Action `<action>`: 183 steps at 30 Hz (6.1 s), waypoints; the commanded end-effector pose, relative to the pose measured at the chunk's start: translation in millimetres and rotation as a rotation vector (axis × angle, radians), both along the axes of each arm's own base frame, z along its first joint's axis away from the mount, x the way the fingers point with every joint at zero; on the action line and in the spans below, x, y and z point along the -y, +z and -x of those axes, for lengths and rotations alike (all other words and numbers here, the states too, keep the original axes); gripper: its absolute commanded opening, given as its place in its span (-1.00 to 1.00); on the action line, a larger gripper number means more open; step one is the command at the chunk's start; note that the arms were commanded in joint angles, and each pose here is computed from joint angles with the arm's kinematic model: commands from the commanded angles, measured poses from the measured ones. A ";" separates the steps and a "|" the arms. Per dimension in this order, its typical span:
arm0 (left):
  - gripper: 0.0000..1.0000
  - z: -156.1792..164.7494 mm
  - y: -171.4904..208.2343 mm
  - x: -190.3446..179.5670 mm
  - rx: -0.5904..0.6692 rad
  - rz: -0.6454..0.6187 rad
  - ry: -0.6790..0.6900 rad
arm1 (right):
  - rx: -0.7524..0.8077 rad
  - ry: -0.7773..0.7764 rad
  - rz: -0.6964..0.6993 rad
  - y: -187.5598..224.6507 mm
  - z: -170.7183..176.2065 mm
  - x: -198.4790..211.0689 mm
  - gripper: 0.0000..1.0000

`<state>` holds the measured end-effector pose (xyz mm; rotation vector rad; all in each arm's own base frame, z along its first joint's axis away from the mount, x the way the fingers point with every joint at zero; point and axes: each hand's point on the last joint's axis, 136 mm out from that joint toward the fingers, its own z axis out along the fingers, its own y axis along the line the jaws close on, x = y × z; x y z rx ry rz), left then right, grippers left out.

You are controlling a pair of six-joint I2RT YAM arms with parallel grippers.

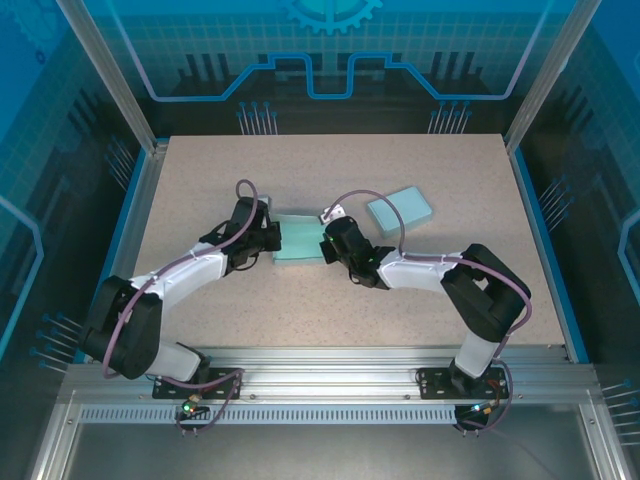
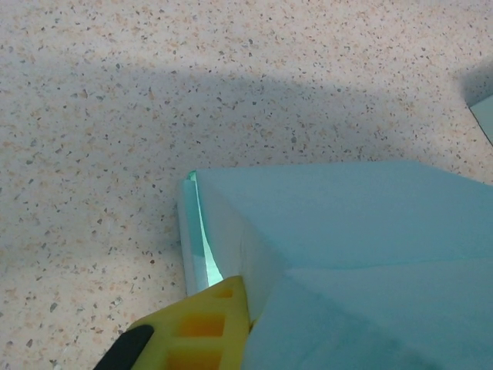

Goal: Fold the paper box

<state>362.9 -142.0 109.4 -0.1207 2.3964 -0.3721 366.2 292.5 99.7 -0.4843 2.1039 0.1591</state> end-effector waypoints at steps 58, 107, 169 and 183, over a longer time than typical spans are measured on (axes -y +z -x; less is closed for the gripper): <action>0.79 72.1 40.5 -23.2 0.207 0.284 0.188 | -0.058 -0.013 0.068 -67.6 13.3 0.9 -1.00; -0.70 -12.8 -66.1 74.7 0.023 0.399 -0.075 | -0.084 0.061 -0.054 56.4 64.4 25.7 1.00; -0.80 21.1 -104.8 -37.4 -0.287 0.046 0.172 | -0.874 0.193 -0.793 -40.9 0.7 -35.4 0.59; -0.80 10.9 -90.5 -22.1 -0.240 0.152 0.170 | -0.852 0.266 -0.869 -23.9 5.2 -51.5 0.51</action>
